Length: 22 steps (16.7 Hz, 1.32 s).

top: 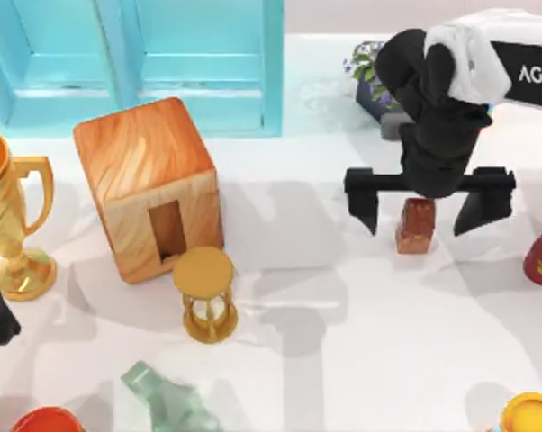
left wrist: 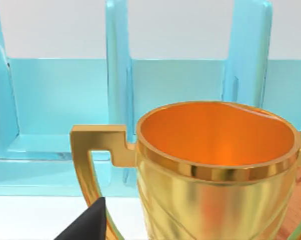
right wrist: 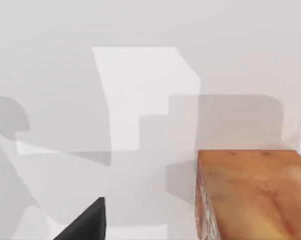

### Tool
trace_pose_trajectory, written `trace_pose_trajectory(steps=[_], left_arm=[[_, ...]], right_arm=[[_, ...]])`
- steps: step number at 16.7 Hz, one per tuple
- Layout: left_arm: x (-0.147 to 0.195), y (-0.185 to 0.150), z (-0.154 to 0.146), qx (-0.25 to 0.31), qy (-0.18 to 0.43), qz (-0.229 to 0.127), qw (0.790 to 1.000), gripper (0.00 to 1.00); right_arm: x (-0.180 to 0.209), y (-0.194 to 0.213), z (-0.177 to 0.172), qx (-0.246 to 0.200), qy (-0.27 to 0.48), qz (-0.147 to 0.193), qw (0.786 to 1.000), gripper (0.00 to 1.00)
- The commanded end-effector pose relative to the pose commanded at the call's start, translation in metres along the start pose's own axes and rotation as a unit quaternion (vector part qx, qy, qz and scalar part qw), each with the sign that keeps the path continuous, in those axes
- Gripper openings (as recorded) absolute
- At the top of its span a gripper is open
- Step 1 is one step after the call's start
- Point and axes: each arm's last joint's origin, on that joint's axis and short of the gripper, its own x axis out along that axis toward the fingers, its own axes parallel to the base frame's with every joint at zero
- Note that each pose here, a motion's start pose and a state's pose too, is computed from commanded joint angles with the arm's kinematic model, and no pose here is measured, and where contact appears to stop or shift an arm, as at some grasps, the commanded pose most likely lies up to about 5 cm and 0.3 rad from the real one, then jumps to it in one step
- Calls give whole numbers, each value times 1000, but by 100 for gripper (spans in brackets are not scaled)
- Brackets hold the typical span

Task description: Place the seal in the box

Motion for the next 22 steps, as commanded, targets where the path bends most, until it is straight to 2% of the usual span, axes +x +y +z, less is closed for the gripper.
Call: trace_pose_trajectory(steps=[5,18,22], left_arm=[[0,0,0,0,0,0,1000,100],[0,0,0,0,0,0,1000,100],[0,0,0,0,0,0,1000,100]], right_arm=[[9,0,-2,0,2,-1,1000,100],[9,0,-2,0,2,-1,1000,2],[9,0,-2,0,2,-1,1000,0]])
